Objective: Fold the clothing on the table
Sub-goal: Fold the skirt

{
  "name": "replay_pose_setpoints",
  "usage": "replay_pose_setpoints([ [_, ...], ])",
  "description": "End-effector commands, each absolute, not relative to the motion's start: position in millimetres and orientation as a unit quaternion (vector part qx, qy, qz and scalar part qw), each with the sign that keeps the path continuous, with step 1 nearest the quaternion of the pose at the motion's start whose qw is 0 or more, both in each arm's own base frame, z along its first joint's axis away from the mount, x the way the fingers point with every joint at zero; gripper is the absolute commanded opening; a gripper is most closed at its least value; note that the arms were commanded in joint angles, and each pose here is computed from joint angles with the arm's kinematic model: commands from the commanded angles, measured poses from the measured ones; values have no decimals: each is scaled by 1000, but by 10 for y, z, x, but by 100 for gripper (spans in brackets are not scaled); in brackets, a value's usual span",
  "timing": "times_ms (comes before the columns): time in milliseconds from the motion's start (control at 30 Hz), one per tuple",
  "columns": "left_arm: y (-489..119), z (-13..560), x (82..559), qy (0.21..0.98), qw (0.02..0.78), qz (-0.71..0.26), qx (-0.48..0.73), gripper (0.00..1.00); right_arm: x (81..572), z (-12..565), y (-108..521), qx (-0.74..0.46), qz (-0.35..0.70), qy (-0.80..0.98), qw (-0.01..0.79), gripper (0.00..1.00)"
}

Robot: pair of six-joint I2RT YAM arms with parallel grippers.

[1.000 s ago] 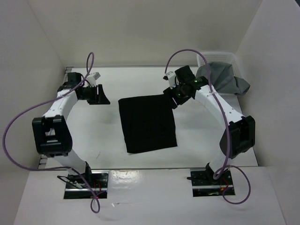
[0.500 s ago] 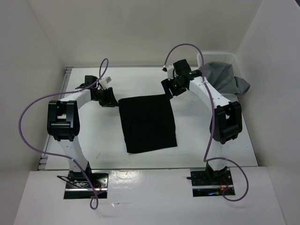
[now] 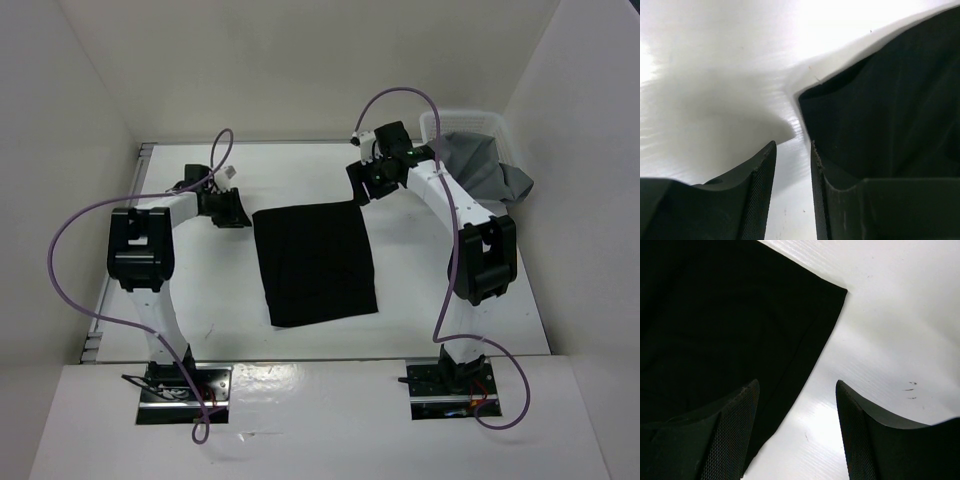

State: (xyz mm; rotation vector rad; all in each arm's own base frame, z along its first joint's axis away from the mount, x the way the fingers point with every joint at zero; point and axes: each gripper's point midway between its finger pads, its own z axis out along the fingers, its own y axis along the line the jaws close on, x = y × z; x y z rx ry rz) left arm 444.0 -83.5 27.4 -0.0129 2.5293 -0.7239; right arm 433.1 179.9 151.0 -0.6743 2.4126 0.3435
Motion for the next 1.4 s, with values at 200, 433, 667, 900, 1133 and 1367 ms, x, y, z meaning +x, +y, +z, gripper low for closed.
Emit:
replay_pose_setpoints([
  [200, -942, 360, 4763, 916, 286, -282, 9, 42, 4450, 1767, 1821, -259, 133, 894, 341, 68],
  [433, -1005, 294, 4794, 913, 275, -302, 10, 44, 4478, 1774, 1826, -263, 131, 894, 338, 68],
  [667, -1123, 237, 4754, 912, 265, -311, 29, 44, 4475, 1797, 1825, -263, 131, 894, 338, 68],
  [900, -1199, 194, 4663, 912, 247, -323, 41, 44, 4481, 1754, 1827, -263, 131, 896, 334, 68],
  [1133, -1241, 202, 4627, 912, 245, -325, 45, 29, 4475, 1757, 1841, -269, 134, 894, 334, 68],
  [1367, -1177, 237, 4662, 918, 252, -303, 44, 1, 4505, 1676, 1851, -269, 134, 895, 329, 68],
])
